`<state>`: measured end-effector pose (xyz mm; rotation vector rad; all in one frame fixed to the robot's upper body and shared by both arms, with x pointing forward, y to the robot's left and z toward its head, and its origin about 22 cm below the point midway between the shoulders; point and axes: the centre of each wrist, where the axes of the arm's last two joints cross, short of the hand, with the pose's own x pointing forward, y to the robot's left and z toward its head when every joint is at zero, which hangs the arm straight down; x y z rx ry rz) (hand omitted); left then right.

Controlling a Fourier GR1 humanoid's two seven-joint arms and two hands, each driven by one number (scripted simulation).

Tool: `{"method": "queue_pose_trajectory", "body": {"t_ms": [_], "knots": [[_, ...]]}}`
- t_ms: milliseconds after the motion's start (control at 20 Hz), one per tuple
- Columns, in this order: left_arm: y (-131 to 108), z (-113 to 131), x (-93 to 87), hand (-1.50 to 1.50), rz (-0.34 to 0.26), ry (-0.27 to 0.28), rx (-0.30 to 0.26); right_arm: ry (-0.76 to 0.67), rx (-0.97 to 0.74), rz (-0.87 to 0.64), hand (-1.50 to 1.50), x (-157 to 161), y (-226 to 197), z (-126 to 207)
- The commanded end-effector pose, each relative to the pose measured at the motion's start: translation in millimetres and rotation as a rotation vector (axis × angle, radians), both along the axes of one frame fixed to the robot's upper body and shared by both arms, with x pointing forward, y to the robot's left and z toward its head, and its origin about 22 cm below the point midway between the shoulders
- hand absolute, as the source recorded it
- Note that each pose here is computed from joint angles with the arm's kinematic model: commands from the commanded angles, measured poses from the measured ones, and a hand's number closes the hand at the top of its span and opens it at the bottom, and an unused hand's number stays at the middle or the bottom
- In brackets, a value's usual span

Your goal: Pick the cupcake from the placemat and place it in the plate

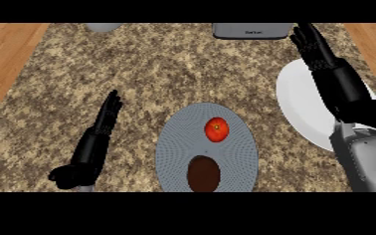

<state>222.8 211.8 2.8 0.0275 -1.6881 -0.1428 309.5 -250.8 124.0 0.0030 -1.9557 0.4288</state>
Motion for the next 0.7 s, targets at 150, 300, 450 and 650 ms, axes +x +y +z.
{"method": "queue_pose_trajectory", "body": {"t_ms": [150, 300, 450, 650], "knots": [[20, -31, -8.4, 0.0, 0.109, 0.319, 0.0, -0.214, 0.144, 0.351, 1.5, -5, 46, 29], [25, -42, -14.5, 0.0, 0.11, 0.407, -0.034, -0.469, -0.411, 0.136, 1.5, -3, 1, 92], [13, -43, -13.1, 0.0, 0.066, 0.49, -0.08, -0.356, 0.102, 0.054, -1.5, -7, 39, -32], [28, -34, 5.5, 0.0, 0.08, 0.507, -0.087, -0.408, 0.252, 0.162, -1.5, 2, 20, -67]]}}
